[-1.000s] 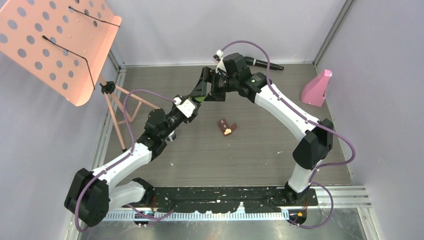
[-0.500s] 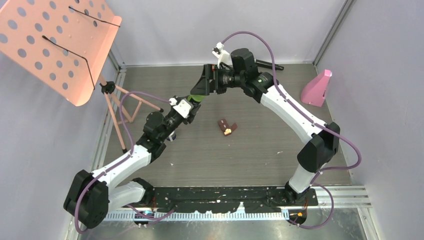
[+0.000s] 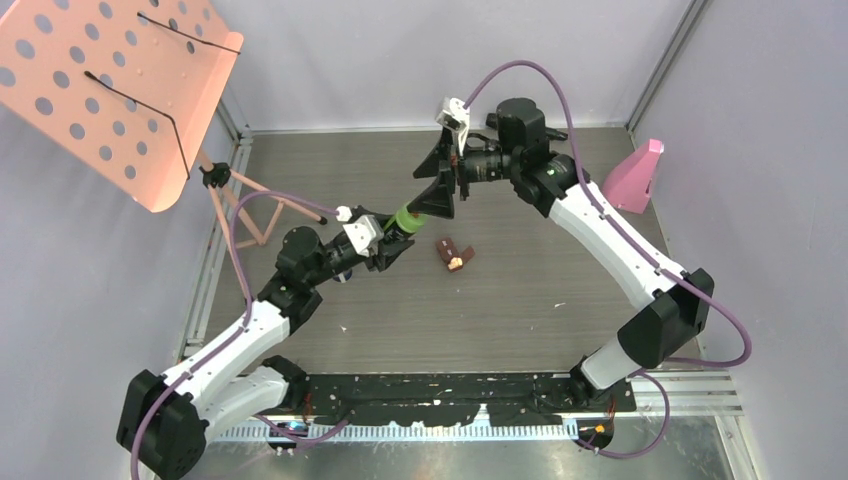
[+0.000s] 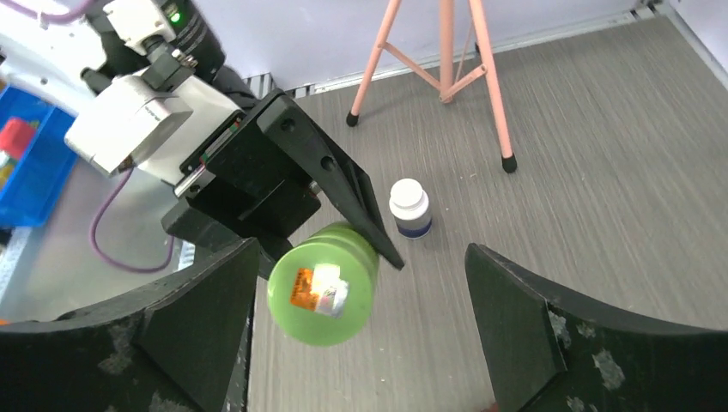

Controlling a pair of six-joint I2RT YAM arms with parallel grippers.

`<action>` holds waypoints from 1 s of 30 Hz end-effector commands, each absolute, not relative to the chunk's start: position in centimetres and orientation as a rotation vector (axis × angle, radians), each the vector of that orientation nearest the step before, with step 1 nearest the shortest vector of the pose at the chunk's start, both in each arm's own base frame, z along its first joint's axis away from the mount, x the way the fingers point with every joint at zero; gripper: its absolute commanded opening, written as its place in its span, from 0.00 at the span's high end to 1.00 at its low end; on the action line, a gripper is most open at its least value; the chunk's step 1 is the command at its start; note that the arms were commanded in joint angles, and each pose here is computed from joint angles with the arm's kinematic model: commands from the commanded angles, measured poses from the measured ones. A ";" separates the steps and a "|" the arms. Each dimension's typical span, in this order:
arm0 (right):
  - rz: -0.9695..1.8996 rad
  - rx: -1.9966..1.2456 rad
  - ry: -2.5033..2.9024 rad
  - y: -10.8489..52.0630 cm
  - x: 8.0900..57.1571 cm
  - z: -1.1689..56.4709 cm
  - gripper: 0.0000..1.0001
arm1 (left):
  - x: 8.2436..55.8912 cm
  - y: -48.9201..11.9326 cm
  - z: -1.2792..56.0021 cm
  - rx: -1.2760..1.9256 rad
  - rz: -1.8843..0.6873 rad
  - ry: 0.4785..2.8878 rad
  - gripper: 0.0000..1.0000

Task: Sort the pills into containers
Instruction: Screw the lid of the pill bottle onto the pill bottle.

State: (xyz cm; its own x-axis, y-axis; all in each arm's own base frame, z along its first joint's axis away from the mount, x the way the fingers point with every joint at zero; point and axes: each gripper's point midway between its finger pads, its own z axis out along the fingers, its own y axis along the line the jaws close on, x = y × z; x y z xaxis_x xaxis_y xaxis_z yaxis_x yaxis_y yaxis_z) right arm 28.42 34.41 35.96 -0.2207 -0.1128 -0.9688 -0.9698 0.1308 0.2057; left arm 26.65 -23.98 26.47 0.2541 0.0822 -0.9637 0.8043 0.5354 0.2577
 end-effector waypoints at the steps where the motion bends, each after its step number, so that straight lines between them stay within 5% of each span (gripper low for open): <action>1: 1.222 -1.410 1.332 32.5 24.8 37.3 0.02 | 23.5 -25.6 28.6 1.048 -0.743 1.175 1.00; 18: 1.058 -1.507 1.397 32.6 21.8 33.5 0.02 | 23.3 -26.2 28.4 1.120 -0.765 1.173 1.00; 25: 1.030 -1.427 1.457 33.7 23.2 33.2 0.35 | 23.3 -26.2 28.3 1.140 -0.750 1.167 1.00; 30: 1.052 -1.329 1.555 34.9 23.4 32.0 0.50 | 24.1 -26.2 28.7 1.120 -0.716 1.158 1.00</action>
